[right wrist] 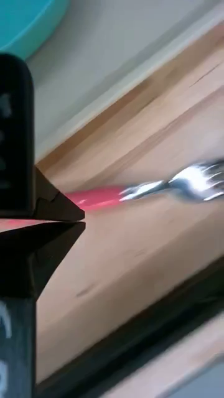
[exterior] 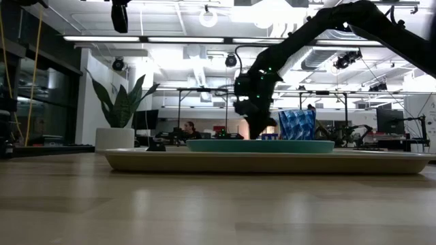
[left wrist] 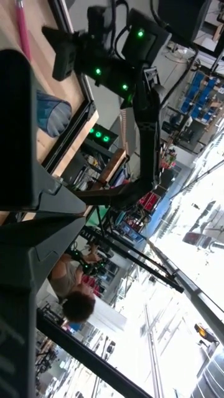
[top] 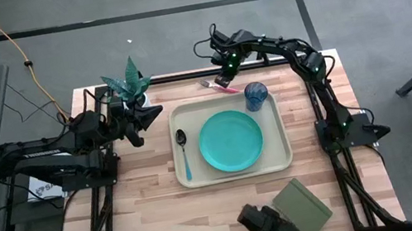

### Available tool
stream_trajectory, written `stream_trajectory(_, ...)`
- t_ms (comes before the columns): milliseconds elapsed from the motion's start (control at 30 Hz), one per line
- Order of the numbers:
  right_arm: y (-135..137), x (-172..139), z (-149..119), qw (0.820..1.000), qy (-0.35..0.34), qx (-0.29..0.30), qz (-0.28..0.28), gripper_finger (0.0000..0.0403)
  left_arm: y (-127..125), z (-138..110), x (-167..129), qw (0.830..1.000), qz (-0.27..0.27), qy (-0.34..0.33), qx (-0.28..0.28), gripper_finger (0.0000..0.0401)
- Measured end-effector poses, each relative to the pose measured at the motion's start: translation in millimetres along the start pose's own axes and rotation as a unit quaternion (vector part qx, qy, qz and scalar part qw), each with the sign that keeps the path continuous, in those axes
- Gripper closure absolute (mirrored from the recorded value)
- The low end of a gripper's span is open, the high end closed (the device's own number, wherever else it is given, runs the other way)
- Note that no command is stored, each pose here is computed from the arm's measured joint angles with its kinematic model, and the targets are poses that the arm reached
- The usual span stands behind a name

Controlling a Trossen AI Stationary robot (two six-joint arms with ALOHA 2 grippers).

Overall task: Pick and place plate/cup/fork/spoon on tray
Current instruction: Put the pink fork in between the blue spoon and blue plate on the gray tray

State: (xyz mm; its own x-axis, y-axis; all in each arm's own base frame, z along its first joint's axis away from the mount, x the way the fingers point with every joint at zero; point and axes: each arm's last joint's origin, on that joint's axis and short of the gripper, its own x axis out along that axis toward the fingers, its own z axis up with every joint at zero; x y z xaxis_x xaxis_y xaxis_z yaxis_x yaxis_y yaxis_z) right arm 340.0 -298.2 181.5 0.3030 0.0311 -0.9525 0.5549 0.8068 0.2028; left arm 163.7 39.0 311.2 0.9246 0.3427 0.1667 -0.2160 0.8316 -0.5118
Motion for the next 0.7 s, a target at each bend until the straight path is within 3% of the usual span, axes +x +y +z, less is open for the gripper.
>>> stream_trajectory(100,11,2,8,0.999,-0.034,-0.016,0.006,0.0369,0,0,0,1.0,0.0,0.0,-0.001,0.0401)
stream_trajectory(300,25,19,13,0.999,-0.045,-0.022,0.006,0.0251,0,0,0,1.0,0.001,-0.001,-0.004,0.0401)
stream_trajectory(400,23,30,13,0.999,-0.035,-0.02,-0.029,0.0203,0,0,0,1.0,0.001,-0.001,-0.006,0.0401)
stream_trajectory(500,20,39,12,0.998,-0.027,-0.012,-0.053,0.0182,0,0,0,1.0,0.001,-0.001,-0.012,0.0401)
stream_trajectory(700,18,47,11,0.998,-0.013,-0.008,-0.062,0.0179,0,0,0,1.0,0.001,-0.001,-0.013,0.0401)
